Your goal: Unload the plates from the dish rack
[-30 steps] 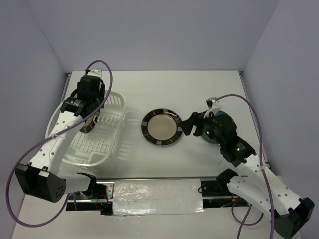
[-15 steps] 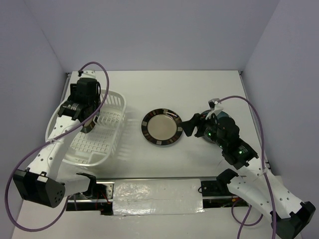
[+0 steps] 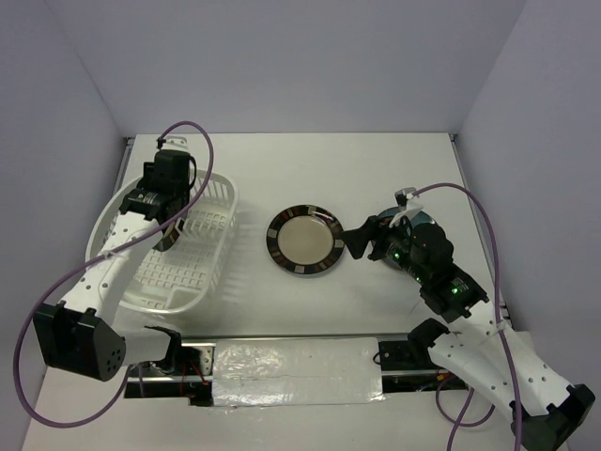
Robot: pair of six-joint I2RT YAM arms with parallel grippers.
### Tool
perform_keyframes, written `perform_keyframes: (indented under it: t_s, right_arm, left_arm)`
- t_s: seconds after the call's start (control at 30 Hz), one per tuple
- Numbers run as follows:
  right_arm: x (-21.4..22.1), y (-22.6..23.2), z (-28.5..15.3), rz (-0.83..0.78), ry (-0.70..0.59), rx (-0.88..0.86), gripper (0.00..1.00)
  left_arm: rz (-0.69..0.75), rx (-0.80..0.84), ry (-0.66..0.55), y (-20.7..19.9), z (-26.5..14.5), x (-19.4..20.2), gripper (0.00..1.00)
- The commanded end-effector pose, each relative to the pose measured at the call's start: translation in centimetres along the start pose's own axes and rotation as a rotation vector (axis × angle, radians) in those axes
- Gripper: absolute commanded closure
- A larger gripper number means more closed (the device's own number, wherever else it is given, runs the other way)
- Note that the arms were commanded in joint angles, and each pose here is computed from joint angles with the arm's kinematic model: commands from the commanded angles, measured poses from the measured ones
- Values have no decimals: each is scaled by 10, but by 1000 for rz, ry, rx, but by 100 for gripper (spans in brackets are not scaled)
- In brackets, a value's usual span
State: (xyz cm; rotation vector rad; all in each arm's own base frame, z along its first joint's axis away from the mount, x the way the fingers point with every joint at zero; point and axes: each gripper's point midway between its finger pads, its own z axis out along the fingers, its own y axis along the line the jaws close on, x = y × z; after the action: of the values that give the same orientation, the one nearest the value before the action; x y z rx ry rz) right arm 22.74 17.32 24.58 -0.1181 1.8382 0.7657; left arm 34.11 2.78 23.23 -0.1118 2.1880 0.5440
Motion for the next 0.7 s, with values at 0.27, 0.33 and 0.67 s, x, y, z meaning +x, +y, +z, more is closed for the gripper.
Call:
perform_keyframes:
  t_s: [0.27,0.33,0.67]
  right_arm:
    - [-15,5,-3,-16,-64,-14,20]
    - [-15,4,-4,-17,-67,-14,20]
    - [-17,5,-8,-14,-82,-17,20]
  left_arm:
    - [12,-4,28,-10,19,7,41]
    - [12,-1,31,-12,21,7,41]
    - [30,-19,55,-14,30,11,43]
